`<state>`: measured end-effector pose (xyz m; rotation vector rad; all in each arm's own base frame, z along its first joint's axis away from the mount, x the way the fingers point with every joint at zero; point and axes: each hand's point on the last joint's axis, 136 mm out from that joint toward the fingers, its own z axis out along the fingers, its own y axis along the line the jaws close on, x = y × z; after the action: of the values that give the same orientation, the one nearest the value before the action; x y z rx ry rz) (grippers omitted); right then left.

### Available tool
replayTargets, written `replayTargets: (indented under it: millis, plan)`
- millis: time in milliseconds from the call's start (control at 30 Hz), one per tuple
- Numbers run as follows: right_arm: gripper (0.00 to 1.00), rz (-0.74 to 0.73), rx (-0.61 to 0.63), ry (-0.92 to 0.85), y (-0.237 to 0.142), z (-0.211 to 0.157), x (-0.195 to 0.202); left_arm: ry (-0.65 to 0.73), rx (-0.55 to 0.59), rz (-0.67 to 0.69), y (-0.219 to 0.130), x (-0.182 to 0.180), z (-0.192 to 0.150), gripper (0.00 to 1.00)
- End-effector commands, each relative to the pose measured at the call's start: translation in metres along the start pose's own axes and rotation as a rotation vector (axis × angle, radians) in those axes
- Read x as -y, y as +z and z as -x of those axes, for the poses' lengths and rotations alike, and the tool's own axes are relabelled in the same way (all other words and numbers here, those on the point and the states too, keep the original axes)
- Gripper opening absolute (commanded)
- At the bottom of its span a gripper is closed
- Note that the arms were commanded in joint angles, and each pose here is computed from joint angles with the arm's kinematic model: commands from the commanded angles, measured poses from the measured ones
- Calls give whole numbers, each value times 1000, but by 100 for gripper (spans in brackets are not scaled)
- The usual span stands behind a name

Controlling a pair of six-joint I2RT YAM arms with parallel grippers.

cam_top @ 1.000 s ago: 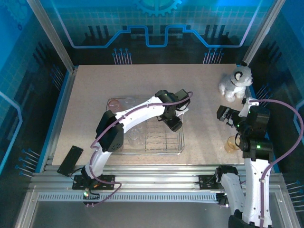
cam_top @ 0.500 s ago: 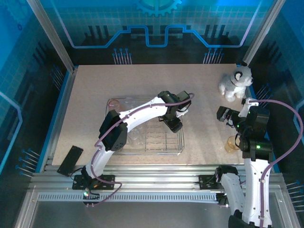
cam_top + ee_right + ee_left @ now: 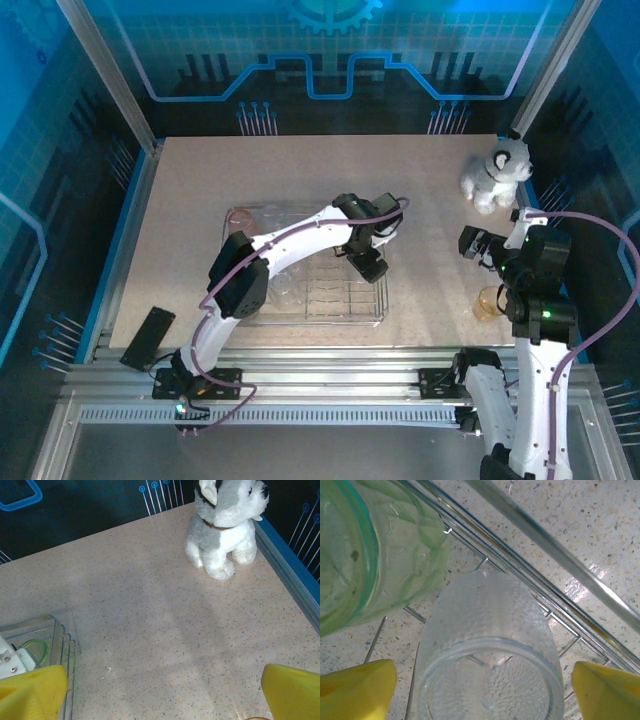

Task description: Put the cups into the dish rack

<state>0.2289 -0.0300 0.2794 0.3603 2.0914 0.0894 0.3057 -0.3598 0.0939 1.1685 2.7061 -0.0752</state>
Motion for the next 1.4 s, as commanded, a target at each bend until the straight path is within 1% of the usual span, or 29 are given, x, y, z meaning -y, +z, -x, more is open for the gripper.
replayTargets:
  millis: [0,67,233,400,433,500,600,667,767,867,967,1000,1033,1067,1100,1200,1267,1367]
  plan:
    - [100,-5,-44,-5,-3,-1,0,-34,54,36,-7,-5,2,99]
    - [100,-35,-97,10,2,-6,4,-44,91,55,-18,-9,3,99]
    - [100,-45,-225,34,15,-19,7,-82,177,100,-43,-20,-4,99]
    - [100,-54,-389,146,39,-45,17,-146,309,92,-65,-28,-17,100]
    - [97,-35,-418,185,44,-51,17,-164,343,84,-71,-30,-19,100]
    - [89,7,-421,231,47,-54,15,-192,409,61,-82,-32,-23,99]
    - [80,-40,-404,272,47,-64,24,-230,523,-2,-99,-31,-26,99]
    - [78,-85,-451,273,50,-77,32,-252,595,-51,-106,-29,-27,99]
    - [78,-150,-532,254,59,-97,46,-265,664,-116,-113,-23,-29,99]
    - [76,-214,-605,249,67,-116,60,-262,685,-162,-115,-17,-33,99]
    - [73,-271,-639,257,72,-124,69,-254,694,-194,-115,-12,-39,99]
    - [71,-303,-678,266,71,-136,73,-252,699,-202,-115,-10,-41,99]
    - [67,-325,-703,269,70,-142,76,-251,705,-210,-114,-9,-43,99]
    - [66,-344,-724,266,70,-145,77,-246,713,-218,-114,-8,-45,99]
    - [64,-359,-735,258,70,-147,78,-242,721,-225,-114,-7,-46,99]
    - [62,-425,-752,240,67,-149,84,-232,739,-233,-115,-6,-49,99]
    - [57,-460,-766,233,66,-152,89,-230,740,-231,-115,-6,-49,99]
    - [56,-496,-802,224,69,-158,94,-220,736,-237,-116,-4,-50,99]
